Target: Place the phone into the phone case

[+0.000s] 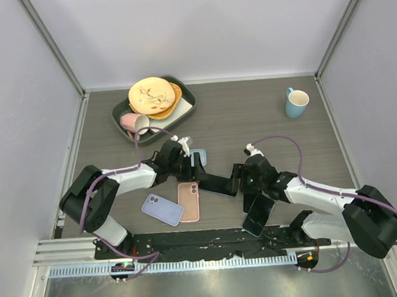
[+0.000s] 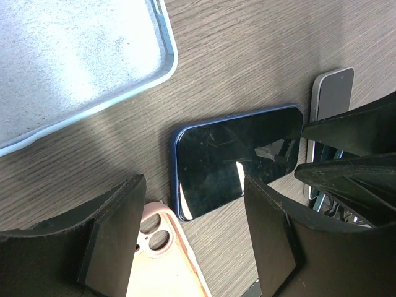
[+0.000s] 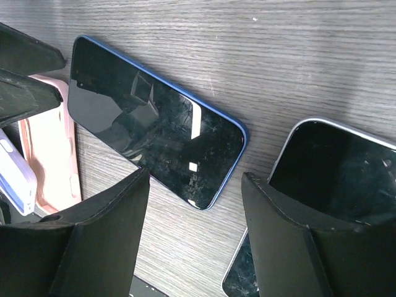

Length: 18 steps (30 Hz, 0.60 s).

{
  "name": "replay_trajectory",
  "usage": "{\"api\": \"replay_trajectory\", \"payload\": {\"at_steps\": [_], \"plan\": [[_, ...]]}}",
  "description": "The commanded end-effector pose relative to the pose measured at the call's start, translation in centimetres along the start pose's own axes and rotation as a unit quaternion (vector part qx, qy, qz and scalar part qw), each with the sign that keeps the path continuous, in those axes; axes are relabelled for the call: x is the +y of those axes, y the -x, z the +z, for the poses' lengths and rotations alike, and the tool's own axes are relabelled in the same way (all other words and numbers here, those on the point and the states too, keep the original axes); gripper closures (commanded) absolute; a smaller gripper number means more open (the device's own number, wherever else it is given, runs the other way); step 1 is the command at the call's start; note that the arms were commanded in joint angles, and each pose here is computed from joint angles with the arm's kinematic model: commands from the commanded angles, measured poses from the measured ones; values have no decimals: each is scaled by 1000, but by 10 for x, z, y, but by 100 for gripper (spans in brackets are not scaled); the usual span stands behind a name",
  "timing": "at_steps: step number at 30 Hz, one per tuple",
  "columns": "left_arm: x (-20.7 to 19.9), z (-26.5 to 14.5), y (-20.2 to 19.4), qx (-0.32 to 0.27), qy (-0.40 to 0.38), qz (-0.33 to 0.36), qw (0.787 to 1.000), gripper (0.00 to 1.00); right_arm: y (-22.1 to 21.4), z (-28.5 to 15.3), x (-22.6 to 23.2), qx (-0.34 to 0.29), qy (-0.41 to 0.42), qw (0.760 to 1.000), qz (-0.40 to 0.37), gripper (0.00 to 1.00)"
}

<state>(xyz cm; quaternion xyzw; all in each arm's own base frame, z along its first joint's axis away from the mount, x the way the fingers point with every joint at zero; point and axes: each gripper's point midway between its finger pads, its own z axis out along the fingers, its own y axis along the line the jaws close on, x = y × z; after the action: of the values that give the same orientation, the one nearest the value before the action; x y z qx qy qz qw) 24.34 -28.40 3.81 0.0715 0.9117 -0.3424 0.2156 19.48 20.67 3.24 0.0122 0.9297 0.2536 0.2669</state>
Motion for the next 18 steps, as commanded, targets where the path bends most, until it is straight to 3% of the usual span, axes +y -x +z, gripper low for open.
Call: {"api": "replay_trajectory", "payload": {"at_steps": [1,9,18], "plan": [[21,4,-22,41,35,-12,998,31,6,4,3,-9,8,1000,-4,34],[19,17,-32,61,13,-41,997,33,-10,20,7,15,39,999,21,36],[-39,7,-23,38,-157,-44,986,40,-2,27,21,-2,96,994,48,37]]}}
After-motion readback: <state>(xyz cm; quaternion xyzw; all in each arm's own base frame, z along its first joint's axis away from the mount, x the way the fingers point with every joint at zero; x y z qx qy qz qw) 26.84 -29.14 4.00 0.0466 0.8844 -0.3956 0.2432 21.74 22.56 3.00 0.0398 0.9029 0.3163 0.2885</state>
